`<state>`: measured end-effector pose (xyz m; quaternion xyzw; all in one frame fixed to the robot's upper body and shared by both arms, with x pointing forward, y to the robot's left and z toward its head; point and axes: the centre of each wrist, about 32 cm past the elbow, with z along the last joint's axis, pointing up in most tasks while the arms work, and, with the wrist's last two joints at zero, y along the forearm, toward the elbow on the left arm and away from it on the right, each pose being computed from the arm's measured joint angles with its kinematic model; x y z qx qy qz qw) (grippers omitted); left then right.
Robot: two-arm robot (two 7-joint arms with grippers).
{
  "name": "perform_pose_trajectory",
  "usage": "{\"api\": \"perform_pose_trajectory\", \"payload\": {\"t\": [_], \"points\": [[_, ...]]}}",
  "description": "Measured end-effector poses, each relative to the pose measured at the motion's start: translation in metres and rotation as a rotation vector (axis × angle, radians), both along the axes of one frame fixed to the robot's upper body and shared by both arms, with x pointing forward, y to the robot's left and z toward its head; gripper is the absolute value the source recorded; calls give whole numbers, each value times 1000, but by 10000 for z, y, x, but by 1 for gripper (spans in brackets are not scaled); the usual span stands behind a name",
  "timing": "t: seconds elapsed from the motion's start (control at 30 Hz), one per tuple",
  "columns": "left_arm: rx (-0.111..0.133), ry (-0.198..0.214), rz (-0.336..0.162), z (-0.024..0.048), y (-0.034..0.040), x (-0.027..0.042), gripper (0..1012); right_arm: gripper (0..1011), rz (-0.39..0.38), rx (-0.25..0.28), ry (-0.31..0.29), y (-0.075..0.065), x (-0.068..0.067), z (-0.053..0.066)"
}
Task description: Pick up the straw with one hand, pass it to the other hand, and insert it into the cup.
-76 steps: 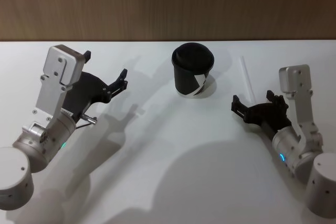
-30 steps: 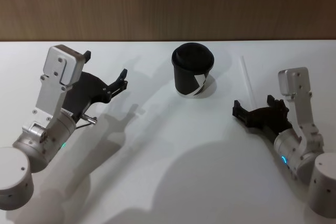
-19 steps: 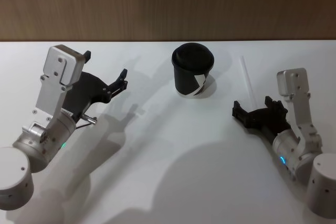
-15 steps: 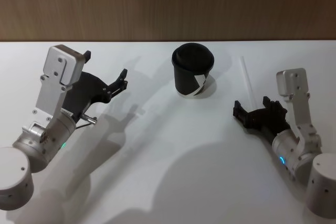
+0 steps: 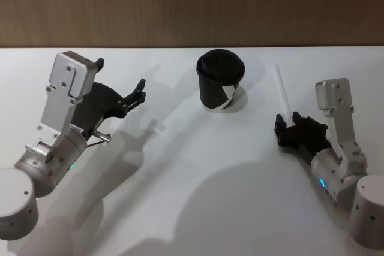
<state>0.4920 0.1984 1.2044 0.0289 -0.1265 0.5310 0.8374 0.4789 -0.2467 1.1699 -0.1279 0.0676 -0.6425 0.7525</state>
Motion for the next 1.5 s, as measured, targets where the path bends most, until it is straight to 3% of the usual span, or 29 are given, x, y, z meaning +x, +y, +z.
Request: {"api": "perform_pose_trajectory", "payload": {"t": [0.27,0.47,0.97,1.27,1.5], "points": [[0,0,0,0,0,0,1002,133,-1,-1,1,0,0,-3],[0,0,0,0,0,0,1001,45,-1,-1,2,2,0,-3],[0,0,0,0,0,0,1001,10,-1,-13,-18,-8,8,-7],[0,0,0,0,0,0,1002,10,7,-41,-97,-34,19,7],[0,0,0,0,0,0,1001,10,26,-83,-199,-54,14,59]]}}
